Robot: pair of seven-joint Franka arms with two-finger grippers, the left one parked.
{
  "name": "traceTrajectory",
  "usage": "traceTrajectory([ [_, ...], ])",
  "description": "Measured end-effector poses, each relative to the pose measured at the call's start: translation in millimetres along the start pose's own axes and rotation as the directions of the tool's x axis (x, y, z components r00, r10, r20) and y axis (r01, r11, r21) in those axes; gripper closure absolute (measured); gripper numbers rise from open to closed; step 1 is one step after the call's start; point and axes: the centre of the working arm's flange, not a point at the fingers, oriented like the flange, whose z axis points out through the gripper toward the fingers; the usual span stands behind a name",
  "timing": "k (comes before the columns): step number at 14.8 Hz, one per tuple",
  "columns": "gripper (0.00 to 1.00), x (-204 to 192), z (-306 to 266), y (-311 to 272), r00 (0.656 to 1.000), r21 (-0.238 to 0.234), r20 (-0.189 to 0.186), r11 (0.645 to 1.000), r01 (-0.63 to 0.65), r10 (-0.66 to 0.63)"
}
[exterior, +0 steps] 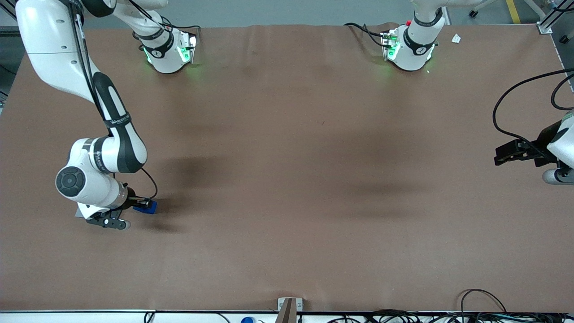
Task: Insert blue part into gray base with right arm
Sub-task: 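Close the right gripper on the blue block and lift it, then carry the blue block over the gray base's recess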
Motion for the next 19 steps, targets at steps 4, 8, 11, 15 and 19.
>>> traceTrajectory([
  [4,0.49,0.1,0.0,0.2,1.0,0.0,0.0,1.0,0.0,0.0],
  [8,0.49,7.1,-27.1,12.6,1.0,-0.009,0.013,1.0,-0.005,0.005],
  [11,0.49,20.5,-90.0,55.4,0.999,-0.009,0.016,1.0,0.03,-0.029],
  [15,0.49,29.0,-116.2,121.2,0.997,-0.004,-0.006,0.997,0.072,-0.072],
  [19,0.49,31.0,-114.5,139.7,0.992,-0.004,-0.01,0.992,0.128,-0.128],
])
